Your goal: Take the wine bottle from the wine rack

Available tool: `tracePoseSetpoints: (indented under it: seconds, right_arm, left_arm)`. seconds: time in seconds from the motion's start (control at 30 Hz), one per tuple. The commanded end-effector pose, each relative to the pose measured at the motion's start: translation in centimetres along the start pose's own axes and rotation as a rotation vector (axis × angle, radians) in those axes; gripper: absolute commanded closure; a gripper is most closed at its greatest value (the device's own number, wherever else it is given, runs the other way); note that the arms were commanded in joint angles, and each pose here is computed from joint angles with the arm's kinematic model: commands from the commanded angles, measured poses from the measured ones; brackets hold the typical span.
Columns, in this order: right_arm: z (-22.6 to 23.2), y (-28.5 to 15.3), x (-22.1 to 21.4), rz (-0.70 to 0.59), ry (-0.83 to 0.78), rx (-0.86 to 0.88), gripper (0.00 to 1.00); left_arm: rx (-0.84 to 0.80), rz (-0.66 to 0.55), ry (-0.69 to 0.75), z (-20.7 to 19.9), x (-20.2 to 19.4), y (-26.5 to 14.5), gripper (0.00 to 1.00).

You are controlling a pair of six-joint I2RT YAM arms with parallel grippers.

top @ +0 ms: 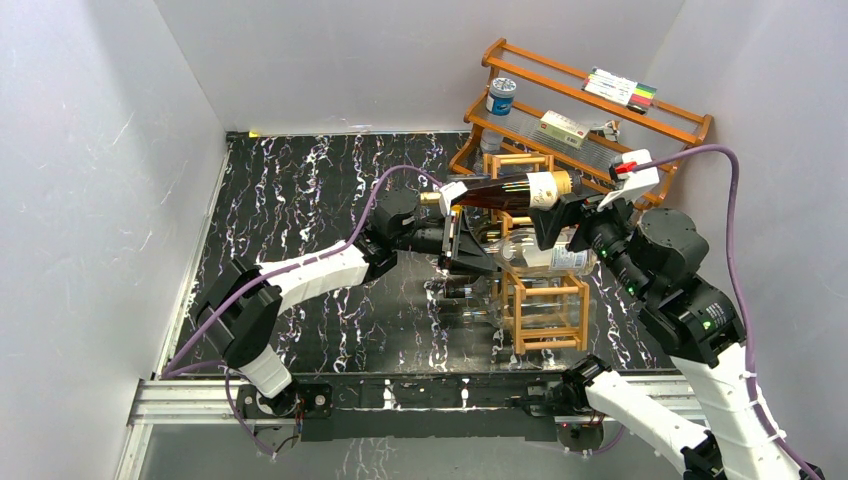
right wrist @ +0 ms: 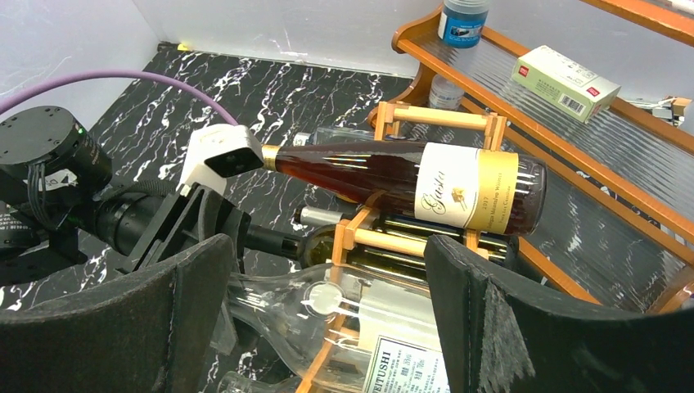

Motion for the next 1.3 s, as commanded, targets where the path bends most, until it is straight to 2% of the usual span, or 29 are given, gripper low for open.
tracePoseSetpoints:
  seconds: [0.0,0.67,1.07,1.27]
  right_arm:
    - [0.2,0.3,1.6,-0.067,0.017,0.006,0.02]
    - [0.2,0.4,2.5,-0.086,0.019,0.01,0.02]
    - [0.0,-0.9,7.3,-0.2,0.073,0.021,0.02]
    - [-0.2,-0.9,8.0,-0.213,0.078,0.008,0.02]
  left_arm:
    - [-0.231,0.04,0.233,-8.4,-2.4,-1.9,1.0]
    - [-0.317,0.046,0.271,-11.5,-3.0,-2.7,1.0]
    - [-0.353,0.012,0.283,-14.1,-2.1,-4.0,1.0]
    - [-0.375,0.007,0.294,-15.9,-1.9,-4.8,1.0]
Point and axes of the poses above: each gripper's point midway between its finger pads, its own y axis out along the fingers, its own z axis along the line the jaws close on, x = y × z, the point moved 1 cm from there along -y, back along the fingers, and after that the axes turned 15 degrees about -y, right-handed, at the moved point
